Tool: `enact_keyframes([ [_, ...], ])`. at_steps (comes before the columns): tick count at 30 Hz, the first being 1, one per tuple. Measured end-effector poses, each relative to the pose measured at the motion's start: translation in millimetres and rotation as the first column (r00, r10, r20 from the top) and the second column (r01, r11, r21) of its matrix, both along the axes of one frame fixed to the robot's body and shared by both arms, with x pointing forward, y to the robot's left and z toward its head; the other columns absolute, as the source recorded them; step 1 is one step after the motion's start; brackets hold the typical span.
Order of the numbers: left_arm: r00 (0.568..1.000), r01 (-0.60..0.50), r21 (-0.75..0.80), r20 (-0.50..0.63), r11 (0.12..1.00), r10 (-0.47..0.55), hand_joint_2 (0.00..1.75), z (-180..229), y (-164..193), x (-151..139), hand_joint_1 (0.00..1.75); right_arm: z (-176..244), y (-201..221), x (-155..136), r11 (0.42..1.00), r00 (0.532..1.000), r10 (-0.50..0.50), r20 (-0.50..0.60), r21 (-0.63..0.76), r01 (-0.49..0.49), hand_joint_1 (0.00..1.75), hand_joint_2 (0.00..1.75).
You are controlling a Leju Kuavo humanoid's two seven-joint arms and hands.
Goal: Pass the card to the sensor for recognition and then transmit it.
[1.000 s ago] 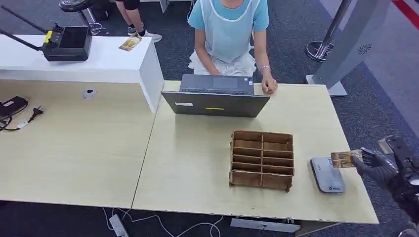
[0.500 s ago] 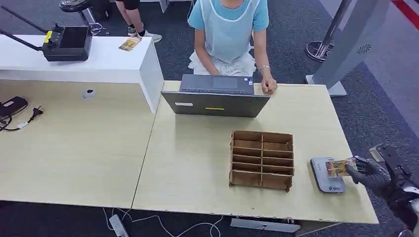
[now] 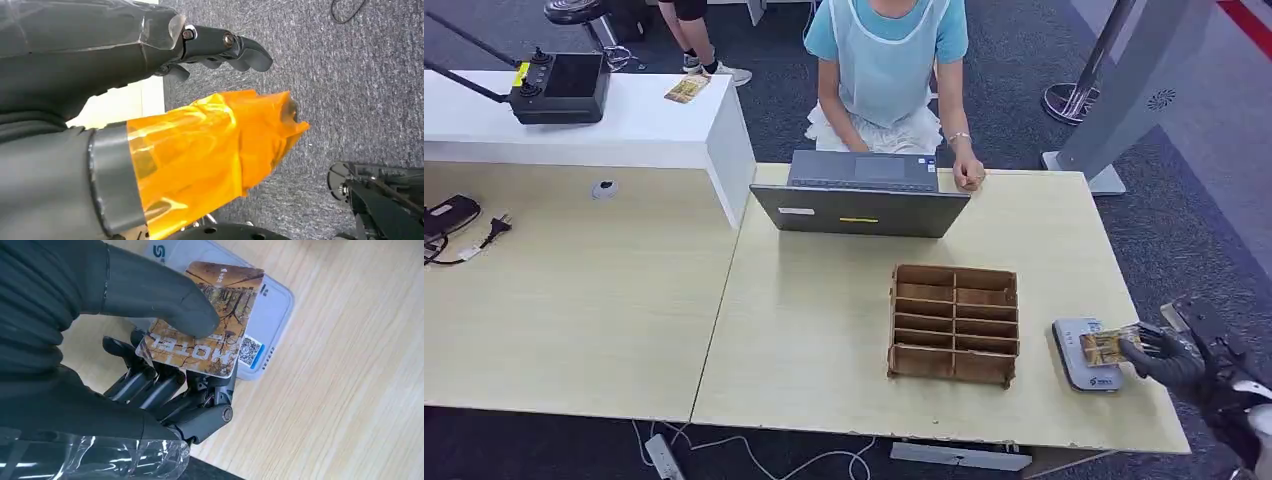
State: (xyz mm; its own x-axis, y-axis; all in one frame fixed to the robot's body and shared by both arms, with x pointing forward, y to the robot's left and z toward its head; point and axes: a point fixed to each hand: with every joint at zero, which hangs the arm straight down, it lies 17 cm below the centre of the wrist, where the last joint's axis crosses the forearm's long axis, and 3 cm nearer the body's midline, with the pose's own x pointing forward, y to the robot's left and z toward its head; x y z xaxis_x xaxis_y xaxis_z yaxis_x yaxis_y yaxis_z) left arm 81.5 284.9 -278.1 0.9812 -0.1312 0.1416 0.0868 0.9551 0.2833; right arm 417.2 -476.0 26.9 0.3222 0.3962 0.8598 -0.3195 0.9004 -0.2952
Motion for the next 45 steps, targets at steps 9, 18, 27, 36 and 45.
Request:
enact_keyframes([
  [9, 1.0, -0.001, 0.0, 0.0, 1.0, 0.001, 0.0, 0, 0, 0, 0.0, -7, -5, -1, 0.999, 1.0, -0.019, -0.012, -0.034, 0.018, 1.75, 1.75],
  [18, 1.0, -0.001, 0.003, -0.001, 1.0, 0.001, 0.0, 0, 1, 0, 0.0, -17, -13, -2, 0.996, 0.998, -0.052, -0.026, -0.078, 0.05, 1.75, 1.75],
  [27, 1.0, -0.002, 0.005, -0.002, 1.0, 0.002, 0.0, 0, 1, 0, 0.0, -23, -16, -1, 0.991, 0.998, -0.06, -0.034, -0.119, 0.056, 1.75, 1.75],
  [36, 1.0, -0.002, 0.005, -0.002, 1.0, 0.002, 0.0, 0, 1, 0, 0.0, -24, -17, -1, 0.991, 0.997, -0.063, -0.037, -0.118, 0.058, 1.75, 1.75],
  [45, 1.0, -0.001, 0.005, -0.005, 1.0, 0.001, 0.0, 0, 1, -1, 0.0, -24, -18, 0, 0.99, 0.997, -0.072, -0.032, -0.123, 0.068, 1.75, 1.75],
])
